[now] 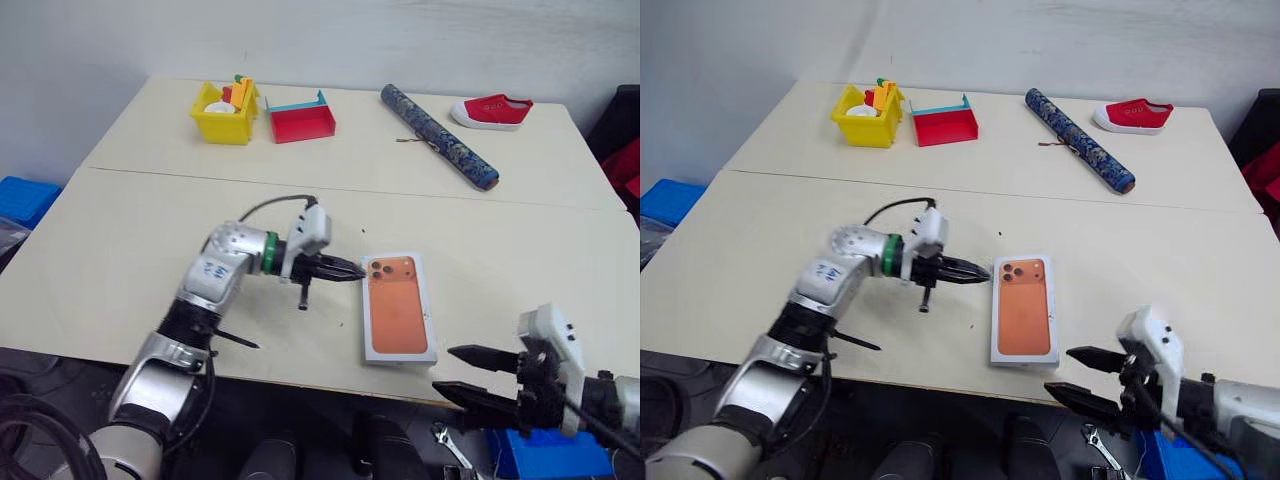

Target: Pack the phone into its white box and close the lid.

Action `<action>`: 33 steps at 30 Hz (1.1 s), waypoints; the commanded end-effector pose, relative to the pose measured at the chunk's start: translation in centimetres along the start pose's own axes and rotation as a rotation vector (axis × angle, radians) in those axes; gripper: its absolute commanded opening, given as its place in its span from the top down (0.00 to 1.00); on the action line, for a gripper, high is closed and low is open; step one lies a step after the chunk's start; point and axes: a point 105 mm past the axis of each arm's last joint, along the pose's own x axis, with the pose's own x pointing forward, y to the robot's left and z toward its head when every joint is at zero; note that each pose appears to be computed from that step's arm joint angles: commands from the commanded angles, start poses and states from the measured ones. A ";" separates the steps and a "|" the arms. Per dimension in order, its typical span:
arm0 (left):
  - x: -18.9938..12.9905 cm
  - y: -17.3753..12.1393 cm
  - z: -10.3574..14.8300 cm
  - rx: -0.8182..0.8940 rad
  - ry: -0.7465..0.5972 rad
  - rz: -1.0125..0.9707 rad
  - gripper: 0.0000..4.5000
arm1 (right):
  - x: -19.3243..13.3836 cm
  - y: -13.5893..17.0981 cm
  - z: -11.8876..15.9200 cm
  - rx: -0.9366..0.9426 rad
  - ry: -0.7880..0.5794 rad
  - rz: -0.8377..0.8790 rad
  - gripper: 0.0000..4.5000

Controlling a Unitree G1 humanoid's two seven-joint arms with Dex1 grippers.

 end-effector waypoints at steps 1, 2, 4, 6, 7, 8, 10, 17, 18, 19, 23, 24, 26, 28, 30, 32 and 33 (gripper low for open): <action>-0.2 -0.2 -1.6 0.026 0.086 -0.042 1.00 | 1.1 0.5 -0.8 -0.157 0.055 0.033 0.51; 0.0 -0.2 -2.2 0.030 0.110 -0.045 1.00 | 1.4 0.5 -1.2 -0.177 0.068 0.038 0.59; 0.7 -0.1 -2.9 0.048 0.143 -0.054 1.00 | 1.9 0.4 -1.8 -0.206 0.083 0.049 0.75; 1.8 0.0 -3.4 0.068 0.160 -0.059 1.00 | 2.5 0.2 -2.1 -0.216 0.081 0.050 0.91; 2.4 0.1 -3.5 0.072 0.159 -0.063 1.00 | 2.8 0.0 -2.1 -0.218 0.074 0.048 0.99; 2.9 0.2 -3.5 0.073 0.158 -0.063 1.00 | 3.1 -0.2 -2.1 -0.218 0.068 0.042 0.99; 3.8 0.4 -3.5 0.077 0.157 -0.066 1.00 | 3.5 -0.7 -2.1 -0.221 0.062 0.030 0.99; 5.2 1.1 -2.8 0.086 0.125 -0.064 1.00 | 3.9 -2.7 -1.6 -0.208 0.014 -0.047 0.99; 5.3 1.3 -2.8 0.084 0.121 -0.059 1.00 | 3.8 -2.7 -1.4 -0.206 0.005 -0.054 0.99; 5.3 1.3 -2.7 0.083 0.118 -0.056 1.00 | 3.8 -2.8 -1.4 -0.205 -0.001 -0.058 0.99; 5.2 1.3 -2.9 0.085 0.115 -0.054 1.00 | 3.9 -2.3 -1.3 -0.195 -0.011 -0.033 0.99; 5.1 1.3 -2.8 0.089 0.113 -0.057 1.00 | 3.7 -1.9 -1.2 -0.190 -0.016 -0.013 0.99; 4.4 0.9 -2.2 0.096 0.100 -0.090 1.00 | 3.3 -1.1 -0.5 -0.158 -0.055 0.032 0.99; 3.6 0.3 -0.7 0.061 0.046 -0.144 1.00 | 2.6 -0.7 0.9 -0.112 -0.127 0.054 0.99; 3.4 0.1 0.5 0.027 0.003 -0.171 1.00 | 2.3 -1.0 1.8 -0.084 -0.178 0.042 0.99; 4.4 0.5 1.2 0.018 -0.021 -0.153 1.00 | 2.3 -1.9 2.1 -0.069 -0.189 -0.002 0.99; 5.0 0.6 1.3 0.016 -0.025 -0.143 1.00 | 2.4 -2.3 2.0 -0.070 -0.178 -0.020 0.99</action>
